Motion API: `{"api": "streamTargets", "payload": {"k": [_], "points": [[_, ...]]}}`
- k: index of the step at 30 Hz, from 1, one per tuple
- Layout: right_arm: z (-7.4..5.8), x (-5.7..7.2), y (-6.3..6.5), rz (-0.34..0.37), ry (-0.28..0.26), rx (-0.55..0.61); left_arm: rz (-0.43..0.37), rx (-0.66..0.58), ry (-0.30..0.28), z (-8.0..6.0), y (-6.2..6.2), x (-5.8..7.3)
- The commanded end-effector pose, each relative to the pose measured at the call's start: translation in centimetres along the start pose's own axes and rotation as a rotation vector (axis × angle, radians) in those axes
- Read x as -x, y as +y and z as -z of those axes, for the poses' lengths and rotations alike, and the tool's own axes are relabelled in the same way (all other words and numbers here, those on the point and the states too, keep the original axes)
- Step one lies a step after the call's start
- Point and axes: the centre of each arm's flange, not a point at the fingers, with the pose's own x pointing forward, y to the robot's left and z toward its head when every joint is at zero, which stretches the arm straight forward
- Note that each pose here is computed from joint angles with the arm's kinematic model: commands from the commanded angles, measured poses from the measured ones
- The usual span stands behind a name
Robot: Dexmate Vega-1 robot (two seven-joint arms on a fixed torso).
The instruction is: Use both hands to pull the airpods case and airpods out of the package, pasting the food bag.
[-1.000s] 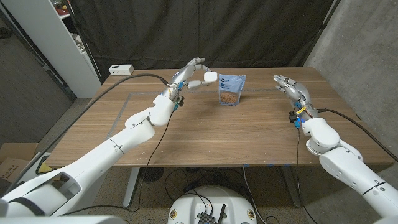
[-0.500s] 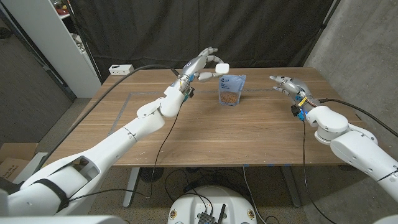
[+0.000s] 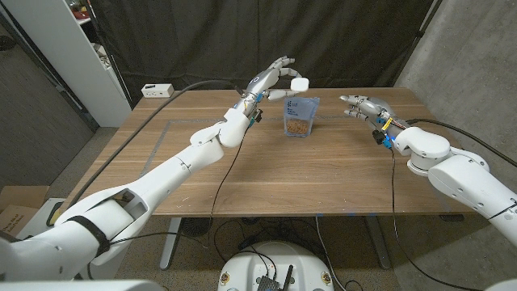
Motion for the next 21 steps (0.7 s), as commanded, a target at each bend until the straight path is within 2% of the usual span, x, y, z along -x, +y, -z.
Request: {"api": "streamTargets", "payload": {"k": [1,9,21], "points": [[-0.9,-1.3,0.8,-0.043,-0.046,-0.035,-0.015,0.017,-0.031,-1.0,-1.9,-1.4],[-1.1,-2.4,0.9,-0.071,-0.071,-0.041,-0.029,0.037,-0.035,-1.6,-3.0,-1.9],[-1.2,-2.8,1.4,-0.086,-0.090,-0.048,-0.010,0.037,-0.049,-2.3,-4.5,-2.9]]}}
